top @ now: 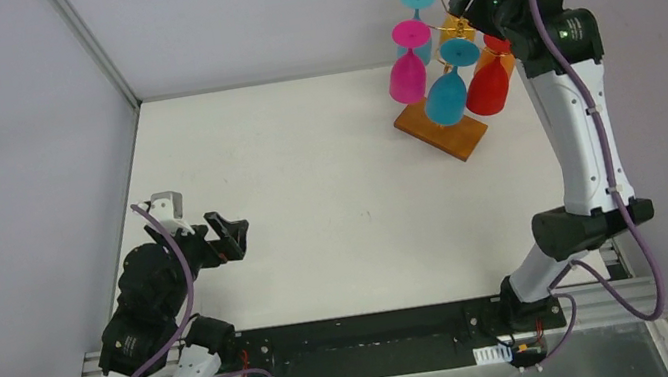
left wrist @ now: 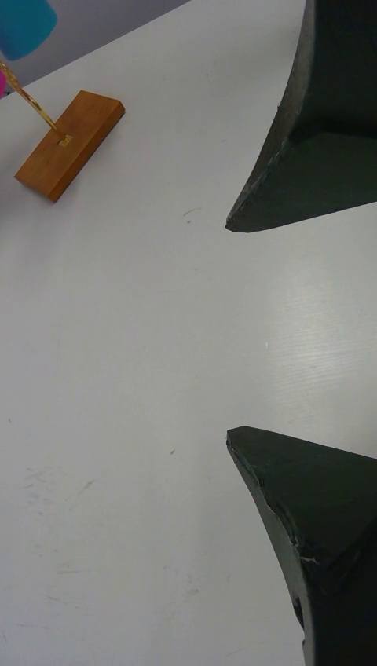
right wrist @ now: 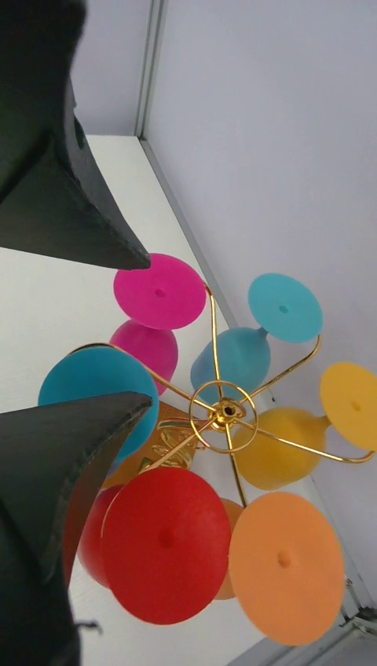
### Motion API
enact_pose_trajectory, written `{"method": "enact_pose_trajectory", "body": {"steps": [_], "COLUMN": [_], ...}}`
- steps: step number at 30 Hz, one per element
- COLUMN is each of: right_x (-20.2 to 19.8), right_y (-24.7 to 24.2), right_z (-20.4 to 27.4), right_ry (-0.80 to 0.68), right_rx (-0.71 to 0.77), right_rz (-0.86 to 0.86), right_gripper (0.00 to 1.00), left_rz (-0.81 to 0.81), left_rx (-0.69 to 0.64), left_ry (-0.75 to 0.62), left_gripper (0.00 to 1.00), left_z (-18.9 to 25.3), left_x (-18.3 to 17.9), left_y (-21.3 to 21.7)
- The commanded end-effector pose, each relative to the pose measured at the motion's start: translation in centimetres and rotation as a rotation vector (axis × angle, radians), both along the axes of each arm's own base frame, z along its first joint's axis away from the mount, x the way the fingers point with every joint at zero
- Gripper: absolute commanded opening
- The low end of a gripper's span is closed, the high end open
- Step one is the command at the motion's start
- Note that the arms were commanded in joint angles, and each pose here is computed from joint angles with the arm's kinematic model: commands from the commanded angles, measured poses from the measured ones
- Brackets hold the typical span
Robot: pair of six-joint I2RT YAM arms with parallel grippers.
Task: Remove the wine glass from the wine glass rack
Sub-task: Pick up the wine rack from the center of the board.
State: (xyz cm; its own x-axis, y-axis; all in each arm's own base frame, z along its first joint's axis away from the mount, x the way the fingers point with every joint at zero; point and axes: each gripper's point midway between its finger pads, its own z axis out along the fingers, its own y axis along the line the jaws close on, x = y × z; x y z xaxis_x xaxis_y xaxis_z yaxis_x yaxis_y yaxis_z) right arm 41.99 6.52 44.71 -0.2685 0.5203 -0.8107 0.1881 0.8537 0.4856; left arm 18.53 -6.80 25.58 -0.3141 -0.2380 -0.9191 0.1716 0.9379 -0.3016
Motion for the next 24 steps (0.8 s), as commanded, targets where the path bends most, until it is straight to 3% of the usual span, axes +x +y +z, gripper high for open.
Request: {"method": "enact_pose_trajectory", "body": {"steps": [1, 9, 24], "right_x": [-0.1, 2.0, 5.8], "right_y": [-1.5, -1.4, -1.0], "right_z": [1.9, -0.2, -3.2], "right_ry": [-0.019, 0.03, 0.06], "right_rx": [-0.155, -0.256, -0.315], "right_rz": [-0.085, -0.144, -0.2], "right_gripper": [0.61, 0.57, 0.52], "left_rz": [-0.003, -0.011, -0.021], "left_rx": [0.008, -0.001, -0.009], "left_ry": [0.004, 0.018, 0.02], "left_gripper": [0.99, 0.99, 0.99], "left_z": [0.0, -0.2, -0.2], "left_x": [0.3, 0.4, 0.3], "left_y": [-0.1, -0.3, -0.4]}}
